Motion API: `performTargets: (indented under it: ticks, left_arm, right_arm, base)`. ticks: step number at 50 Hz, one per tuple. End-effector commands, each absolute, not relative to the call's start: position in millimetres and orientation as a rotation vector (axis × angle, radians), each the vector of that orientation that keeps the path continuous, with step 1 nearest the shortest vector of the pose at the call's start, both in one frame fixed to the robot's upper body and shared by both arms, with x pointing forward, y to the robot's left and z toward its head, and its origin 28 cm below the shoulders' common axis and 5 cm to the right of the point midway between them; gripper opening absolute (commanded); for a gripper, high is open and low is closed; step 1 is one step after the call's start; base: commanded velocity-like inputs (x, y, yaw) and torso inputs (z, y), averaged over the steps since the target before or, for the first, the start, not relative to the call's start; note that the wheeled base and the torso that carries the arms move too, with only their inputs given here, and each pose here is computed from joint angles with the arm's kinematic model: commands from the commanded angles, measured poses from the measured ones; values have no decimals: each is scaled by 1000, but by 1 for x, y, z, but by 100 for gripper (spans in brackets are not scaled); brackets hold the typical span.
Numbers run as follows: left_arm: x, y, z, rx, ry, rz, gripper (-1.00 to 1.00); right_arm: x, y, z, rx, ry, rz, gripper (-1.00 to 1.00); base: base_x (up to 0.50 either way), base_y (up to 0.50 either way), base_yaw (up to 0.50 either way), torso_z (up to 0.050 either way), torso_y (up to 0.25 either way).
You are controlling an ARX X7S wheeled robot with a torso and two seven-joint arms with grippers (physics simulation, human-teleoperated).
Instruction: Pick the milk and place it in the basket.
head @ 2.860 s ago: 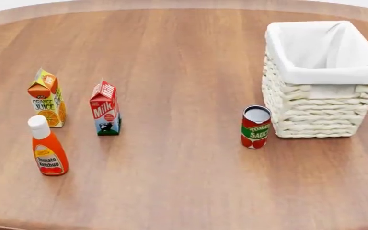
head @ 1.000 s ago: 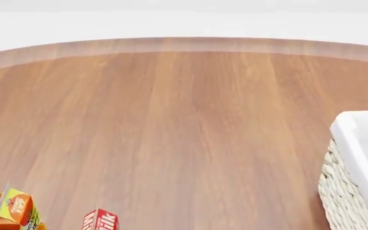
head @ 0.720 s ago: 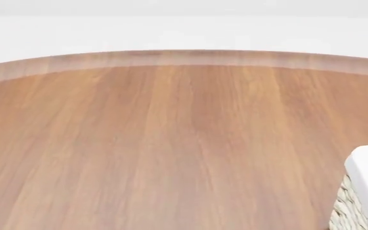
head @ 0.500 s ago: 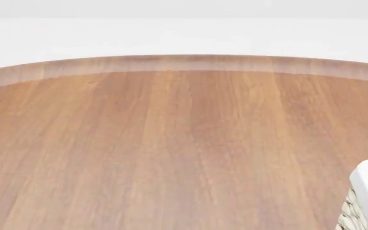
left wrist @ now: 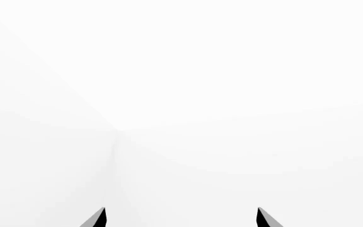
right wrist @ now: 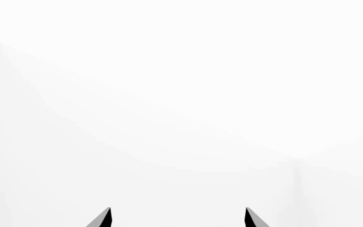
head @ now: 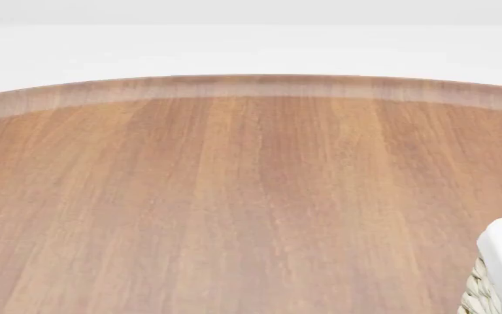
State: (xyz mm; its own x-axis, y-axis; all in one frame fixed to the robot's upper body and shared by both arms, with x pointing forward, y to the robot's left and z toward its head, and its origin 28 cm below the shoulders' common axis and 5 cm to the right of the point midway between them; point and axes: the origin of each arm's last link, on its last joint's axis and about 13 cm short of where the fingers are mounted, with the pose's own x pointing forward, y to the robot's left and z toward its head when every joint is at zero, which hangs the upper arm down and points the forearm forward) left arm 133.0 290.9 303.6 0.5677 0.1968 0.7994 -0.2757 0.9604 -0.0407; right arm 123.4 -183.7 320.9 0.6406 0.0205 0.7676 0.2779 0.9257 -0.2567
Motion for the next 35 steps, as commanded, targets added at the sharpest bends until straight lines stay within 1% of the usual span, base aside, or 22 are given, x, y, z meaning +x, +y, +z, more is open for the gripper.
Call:
performTargets:
  ticks: [1,11,18,29,30,35]
  left_arm:
    - [132,293,305,86,-959,283,100]
    - [132,293,304,87,-957,281,100]
    - [132,293,304,87,-954,283,100]
    - [133,293,303,89,-950,282,100]
    - [133,293,303,90,-951,282,100]
    - [132,293,304,90,-952,282,100]
  right_arm:
    - [121,-187,322,-374,-901,-161,100]
    - [121,-186,320,-375,-896,-147,100]
    - [123,-186,318,-383,-881,-140,100]
    - [146,-187,307,-328,-721,27,100]
    - [149,-187,305,-315,-693,82,100]
    - [160,-189,299,-256,-598,191,100]
  base:
    - [0,0,0,0,0]
    - [331,-3,0,0,1]
    - [0,0,0,0,0]
    - [0,0,0,0,0]
    - [0,0,0,0,0]
    - [0,0,0,0,0]
